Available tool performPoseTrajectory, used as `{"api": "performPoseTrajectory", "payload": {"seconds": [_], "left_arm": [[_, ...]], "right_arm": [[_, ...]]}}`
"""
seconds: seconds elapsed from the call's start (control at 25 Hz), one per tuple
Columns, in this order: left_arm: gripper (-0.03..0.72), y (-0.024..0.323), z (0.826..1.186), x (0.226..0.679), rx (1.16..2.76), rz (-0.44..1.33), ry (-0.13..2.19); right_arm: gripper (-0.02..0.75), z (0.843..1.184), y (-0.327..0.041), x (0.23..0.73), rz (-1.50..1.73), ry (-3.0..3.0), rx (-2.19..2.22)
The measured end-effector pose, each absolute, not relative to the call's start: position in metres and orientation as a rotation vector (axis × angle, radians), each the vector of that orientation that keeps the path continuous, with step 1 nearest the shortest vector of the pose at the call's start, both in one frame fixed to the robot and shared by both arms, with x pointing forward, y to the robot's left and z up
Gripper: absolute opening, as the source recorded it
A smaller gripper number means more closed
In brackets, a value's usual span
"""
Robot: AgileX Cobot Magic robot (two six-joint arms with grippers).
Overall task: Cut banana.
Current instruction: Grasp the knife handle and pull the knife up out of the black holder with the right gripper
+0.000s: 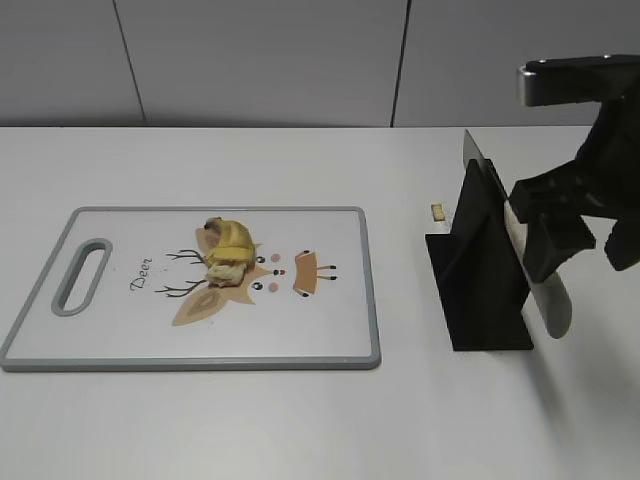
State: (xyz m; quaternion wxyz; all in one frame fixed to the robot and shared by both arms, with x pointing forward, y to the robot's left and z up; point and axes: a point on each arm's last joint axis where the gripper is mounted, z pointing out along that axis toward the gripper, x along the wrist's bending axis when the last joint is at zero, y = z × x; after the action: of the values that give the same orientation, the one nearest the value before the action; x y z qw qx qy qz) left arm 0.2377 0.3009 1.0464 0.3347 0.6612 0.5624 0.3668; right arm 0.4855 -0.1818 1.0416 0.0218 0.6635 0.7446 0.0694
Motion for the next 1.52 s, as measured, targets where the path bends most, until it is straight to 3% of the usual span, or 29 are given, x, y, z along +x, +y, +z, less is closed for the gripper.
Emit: {"api": "performPoseTrajectory", "payload": {"seconds": [0.36, 0.6, 0.92, 1.16, 1.52], "left_arm": [[0.499, 0.301, 1.046, 0.238, 1.725, 0.957, 1.468], [0.499, 0.301, 1.046, 0.238, 1.725, 0.957, 1.468], [0.499, 0.301, 1.046, 0.238, 1.725, 0.957, 1.468], [0.499, 0.301, 1.046, 0.238, 1.725, 0.957, 1.468], [0.499, 0.301, 1.046, 0.238, 1.725, 0.957, 1.468]], "right_arm": [[0.565, 1.023, -0.179, 0.501, 0.236, 2.352, 2.094], [0.463, 1.011, -0.177, 0.506, 0.196, 2.361, 2.104], [0.413, 0.996, -0.175, 0.511, 0.135, 2.370, 2.131], [0.192, 0.993, -0.174, 0.512, 0.110, 2.291, 2.238], [0.181, 0.993, -0.174, 0.511, 0.103, 2.249, 2.287]]}}
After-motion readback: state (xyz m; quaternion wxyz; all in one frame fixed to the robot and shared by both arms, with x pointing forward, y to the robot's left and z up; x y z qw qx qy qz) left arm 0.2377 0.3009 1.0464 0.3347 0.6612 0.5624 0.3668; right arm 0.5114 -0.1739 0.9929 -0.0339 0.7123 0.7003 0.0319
